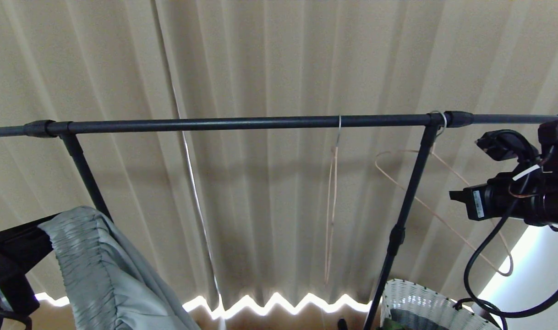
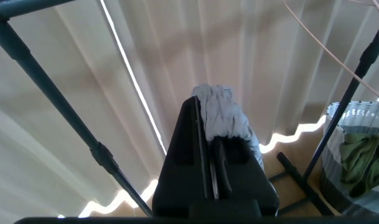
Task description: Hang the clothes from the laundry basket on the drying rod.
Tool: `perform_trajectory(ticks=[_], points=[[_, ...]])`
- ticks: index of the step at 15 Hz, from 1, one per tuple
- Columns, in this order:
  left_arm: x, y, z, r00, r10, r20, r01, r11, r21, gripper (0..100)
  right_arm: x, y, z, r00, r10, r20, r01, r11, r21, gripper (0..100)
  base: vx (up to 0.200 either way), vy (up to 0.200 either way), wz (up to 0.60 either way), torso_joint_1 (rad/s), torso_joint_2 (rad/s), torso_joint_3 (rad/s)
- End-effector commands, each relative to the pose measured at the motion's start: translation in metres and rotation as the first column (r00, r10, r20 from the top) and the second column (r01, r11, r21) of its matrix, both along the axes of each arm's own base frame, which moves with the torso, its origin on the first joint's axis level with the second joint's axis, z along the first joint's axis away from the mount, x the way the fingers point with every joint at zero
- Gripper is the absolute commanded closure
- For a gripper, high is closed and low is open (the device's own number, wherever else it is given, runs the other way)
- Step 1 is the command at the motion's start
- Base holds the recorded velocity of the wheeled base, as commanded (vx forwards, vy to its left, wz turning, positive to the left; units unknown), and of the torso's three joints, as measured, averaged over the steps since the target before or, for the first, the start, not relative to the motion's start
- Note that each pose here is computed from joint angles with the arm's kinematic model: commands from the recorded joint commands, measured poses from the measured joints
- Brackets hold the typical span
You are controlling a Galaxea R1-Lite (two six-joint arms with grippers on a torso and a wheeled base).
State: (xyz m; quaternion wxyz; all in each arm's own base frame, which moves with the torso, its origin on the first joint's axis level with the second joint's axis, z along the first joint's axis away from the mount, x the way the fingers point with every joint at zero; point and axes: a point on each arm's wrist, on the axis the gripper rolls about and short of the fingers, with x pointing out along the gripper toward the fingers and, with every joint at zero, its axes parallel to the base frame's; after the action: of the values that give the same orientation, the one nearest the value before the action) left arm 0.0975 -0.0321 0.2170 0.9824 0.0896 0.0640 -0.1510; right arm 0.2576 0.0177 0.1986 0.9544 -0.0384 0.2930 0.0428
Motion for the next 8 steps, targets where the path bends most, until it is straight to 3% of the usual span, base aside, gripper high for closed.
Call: perform_trajectory(ticks=[1, 8], points=[[0.0, 0.0, 0.0, 1.0, 0.0, -0.001, 0.0, 1.0, 0.001, 100, -0.017, -0.001, 0.019, 0.997, 0.001, 0.076, -0.002, 1.0, 0.004, 100, 0.0, 0.0, 0.0, 0.0, 0.0, 0.0], [0.0, 0.0, -0.002, 1.0, 0.0, -0.005, 0.0, 1.0, 0.006, 100, -0.048, -0.003, 0.037, 0.986, 0.002, 0.167, -0.003, 1.0, 0.009, 100, 0.0, 0.0, 0.0, 0.0, 0.0, 0.0]])
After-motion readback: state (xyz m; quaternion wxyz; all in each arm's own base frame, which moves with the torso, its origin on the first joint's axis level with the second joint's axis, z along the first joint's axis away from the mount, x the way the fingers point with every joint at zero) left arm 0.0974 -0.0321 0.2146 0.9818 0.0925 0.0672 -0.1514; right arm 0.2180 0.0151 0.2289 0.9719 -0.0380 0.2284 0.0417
